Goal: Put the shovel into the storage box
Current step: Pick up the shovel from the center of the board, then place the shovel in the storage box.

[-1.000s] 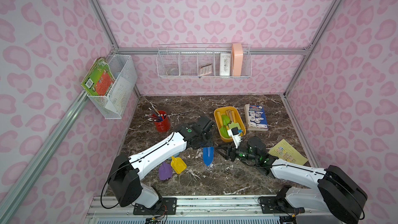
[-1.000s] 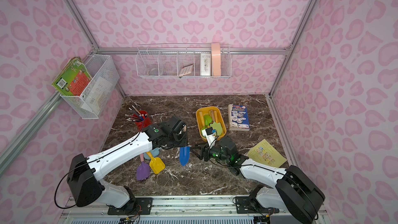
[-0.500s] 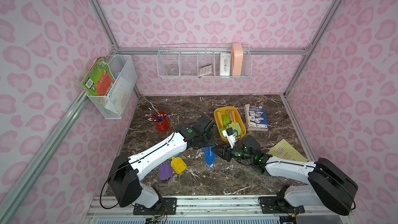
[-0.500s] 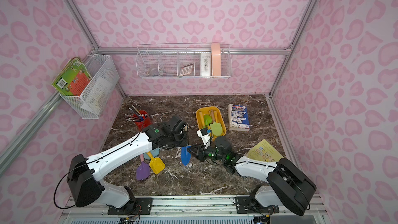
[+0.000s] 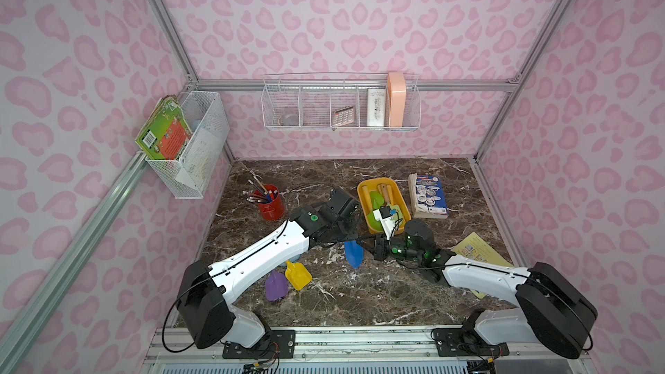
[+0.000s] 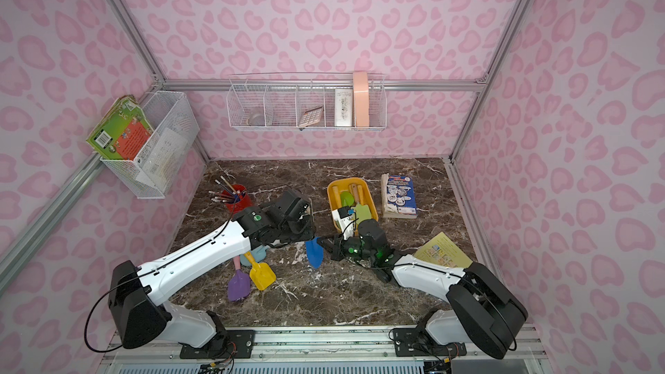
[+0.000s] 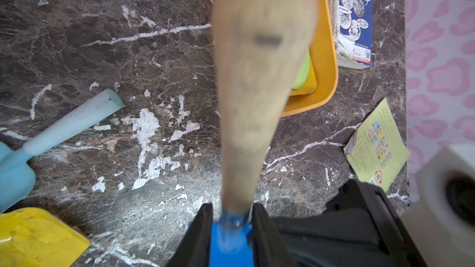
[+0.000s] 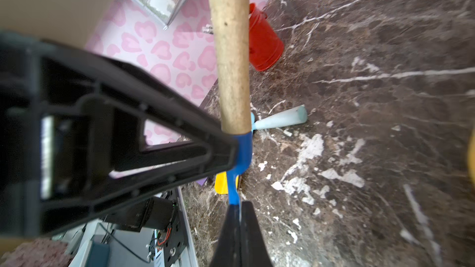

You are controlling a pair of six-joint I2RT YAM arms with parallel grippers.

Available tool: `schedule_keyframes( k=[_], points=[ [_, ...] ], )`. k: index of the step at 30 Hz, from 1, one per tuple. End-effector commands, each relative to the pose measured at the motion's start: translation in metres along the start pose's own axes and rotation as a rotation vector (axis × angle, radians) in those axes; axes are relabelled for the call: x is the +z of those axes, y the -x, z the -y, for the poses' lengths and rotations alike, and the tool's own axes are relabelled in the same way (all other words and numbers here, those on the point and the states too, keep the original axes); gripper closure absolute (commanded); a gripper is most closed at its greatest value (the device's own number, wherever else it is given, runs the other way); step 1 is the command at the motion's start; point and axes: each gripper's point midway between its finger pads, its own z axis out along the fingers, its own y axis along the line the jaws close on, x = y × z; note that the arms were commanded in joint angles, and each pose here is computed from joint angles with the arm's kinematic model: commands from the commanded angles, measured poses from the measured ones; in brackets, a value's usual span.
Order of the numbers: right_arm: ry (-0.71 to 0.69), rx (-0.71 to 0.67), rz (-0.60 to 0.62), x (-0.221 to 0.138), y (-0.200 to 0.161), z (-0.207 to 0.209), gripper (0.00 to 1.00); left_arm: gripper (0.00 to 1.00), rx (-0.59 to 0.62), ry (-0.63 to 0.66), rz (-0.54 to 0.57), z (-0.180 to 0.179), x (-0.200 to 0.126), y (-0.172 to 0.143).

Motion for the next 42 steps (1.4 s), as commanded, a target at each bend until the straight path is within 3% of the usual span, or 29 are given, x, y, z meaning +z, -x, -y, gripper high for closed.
schedule_keyframes(
  k=[1, 10, 18, 25, 42],
  points=[
    [-0.044, -0.024, 0.001, -0.006, 0.011, 0.009, 1.0, 0.6, 0.013, 0.015, 0.022, -0.006, -0.011, 0.005],
    [-0.247, -0.075, 0.051, -0.038, 0.067, 0.062, 1.0, 0.55, 0.02, 0.04, 0.083, -0.031, -0.039, 0.005],
    [-0.434, -0.061, 0.021, -0.046, 0.107, 0.135, 1.0, 0.55, -0.005, 0.079, 0.057, -0.059, -0.035, -0.017],
    [-0.415, -0.028, -0.094, -0.018, 0.102, 0.168, 1.0, 0.54, -0.03, 0.098, 0.04, -0.073, -0.03, -0.028],
    [-0.357, 0.074, -0.195, 0.004, 0.068, 0.189, 1.0, 0.54, -0.04, 0.103, 0.009, -0.073, -0.023, -0.032]
  ],
)
